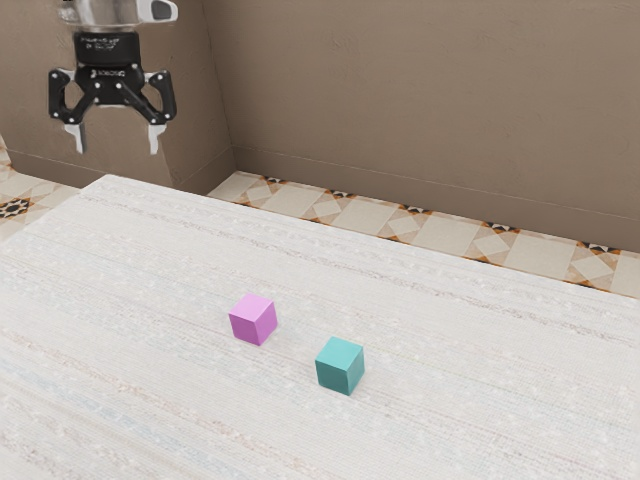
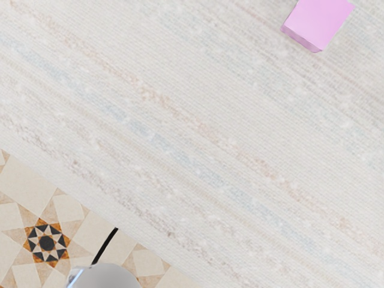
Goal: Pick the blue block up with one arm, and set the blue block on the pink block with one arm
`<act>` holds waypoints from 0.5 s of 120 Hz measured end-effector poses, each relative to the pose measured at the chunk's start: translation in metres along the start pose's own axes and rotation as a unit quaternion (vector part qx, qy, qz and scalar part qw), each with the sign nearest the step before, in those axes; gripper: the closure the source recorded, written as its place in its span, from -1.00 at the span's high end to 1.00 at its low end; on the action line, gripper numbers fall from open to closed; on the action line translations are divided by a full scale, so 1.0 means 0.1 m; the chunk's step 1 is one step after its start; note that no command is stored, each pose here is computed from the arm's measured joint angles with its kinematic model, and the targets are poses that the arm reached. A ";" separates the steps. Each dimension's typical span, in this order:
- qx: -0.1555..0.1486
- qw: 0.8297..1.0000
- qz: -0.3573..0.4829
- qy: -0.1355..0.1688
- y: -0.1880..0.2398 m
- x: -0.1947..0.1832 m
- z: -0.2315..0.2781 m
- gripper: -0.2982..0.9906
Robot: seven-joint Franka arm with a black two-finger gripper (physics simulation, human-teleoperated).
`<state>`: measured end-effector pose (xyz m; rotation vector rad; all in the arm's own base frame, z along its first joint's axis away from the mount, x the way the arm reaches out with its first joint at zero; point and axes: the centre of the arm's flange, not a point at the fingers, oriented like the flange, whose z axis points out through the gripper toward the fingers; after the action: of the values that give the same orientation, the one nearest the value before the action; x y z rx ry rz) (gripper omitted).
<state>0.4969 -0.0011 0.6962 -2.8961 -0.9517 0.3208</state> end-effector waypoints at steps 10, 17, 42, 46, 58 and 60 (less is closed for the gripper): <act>-0.013 0.999 -0.043 0.013 0.08 0.12 0.03 0.54; -0.023 0.997 -0.069 0.020 0.11 0.17 0.04 0.54; -0.043 0.991 -0.129 -0.017 0.50 0.43 0.36 0.54; -0.039 0.991 -0.128 -0.022 0.68 0.45 0.47 0.54; -0.026 0.994 -0.096 -0.036 1.03 0.10 1.01 0.54; -0.025 0.995 -0.091 -0.032 1.05 0.04 1.07 0.54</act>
<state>0.5371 -0.0824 0.5769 -2.8296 -1.2405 0.3847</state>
